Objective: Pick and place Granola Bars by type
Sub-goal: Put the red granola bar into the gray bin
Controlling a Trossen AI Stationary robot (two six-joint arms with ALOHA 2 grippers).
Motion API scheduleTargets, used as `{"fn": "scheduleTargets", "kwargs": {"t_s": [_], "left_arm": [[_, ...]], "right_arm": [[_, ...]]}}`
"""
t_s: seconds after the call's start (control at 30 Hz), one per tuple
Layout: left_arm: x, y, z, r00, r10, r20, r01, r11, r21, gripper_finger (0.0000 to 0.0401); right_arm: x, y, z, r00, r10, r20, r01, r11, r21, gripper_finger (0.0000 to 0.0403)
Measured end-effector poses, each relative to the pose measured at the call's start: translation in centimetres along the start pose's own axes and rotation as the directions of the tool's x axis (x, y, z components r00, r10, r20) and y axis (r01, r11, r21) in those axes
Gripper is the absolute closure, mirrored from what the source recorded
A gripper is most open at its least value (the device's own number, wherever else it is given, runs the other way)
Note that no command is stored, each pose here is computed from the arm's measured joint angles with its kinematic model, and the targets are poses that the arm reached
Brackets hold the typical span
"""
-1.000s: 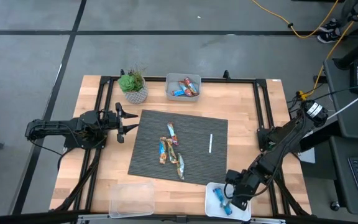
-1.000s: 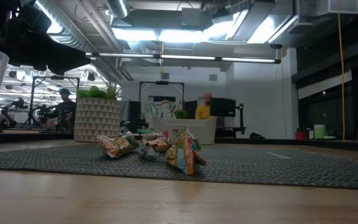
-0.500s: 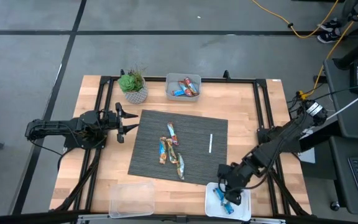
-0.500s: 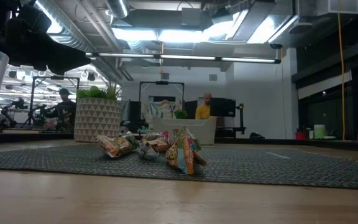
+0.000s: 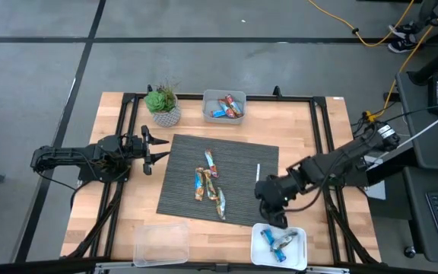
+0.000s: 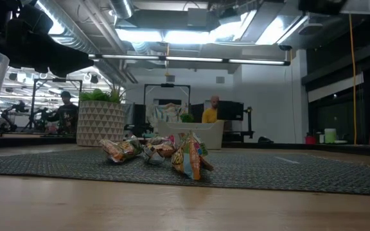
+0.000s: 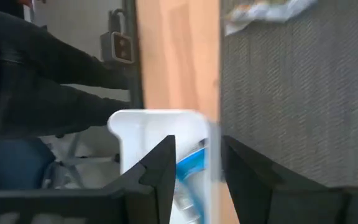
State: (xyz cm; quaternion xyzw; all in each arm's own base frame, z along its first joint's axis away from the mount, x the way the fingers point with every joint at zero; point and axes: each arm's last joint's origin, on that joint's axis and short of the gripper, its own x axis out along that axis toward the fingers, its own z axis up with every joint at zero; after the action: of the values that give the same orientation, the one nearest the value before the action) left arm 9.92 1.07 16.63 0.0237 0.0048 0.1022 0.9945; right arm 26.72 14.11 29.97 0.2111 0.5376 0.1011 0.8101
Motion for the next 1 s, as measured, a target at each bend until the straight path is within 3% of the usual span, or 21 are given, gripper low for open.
{"fn": "scheduleTargets", "kwargs": {"t_s": [0.6,1.0], "left_arm": [[0.0,0.0,0.0,1.000,0.000,0.000,0.000,1.000,0.000,0.0212],[0.0,0.0,0.0,1.000,0.000,0.000,0.000,1.000,0.000,0.0212]], "right_arm": [[-5.0,-6.1,6.3,0.976,-0.082,0.201,0.132,0.960,-0.245,0.0273],[-7.2,-9.5,9.5,0.951,-0.137,0.276,0.219,0.930,-0.295,0.0273]]}}
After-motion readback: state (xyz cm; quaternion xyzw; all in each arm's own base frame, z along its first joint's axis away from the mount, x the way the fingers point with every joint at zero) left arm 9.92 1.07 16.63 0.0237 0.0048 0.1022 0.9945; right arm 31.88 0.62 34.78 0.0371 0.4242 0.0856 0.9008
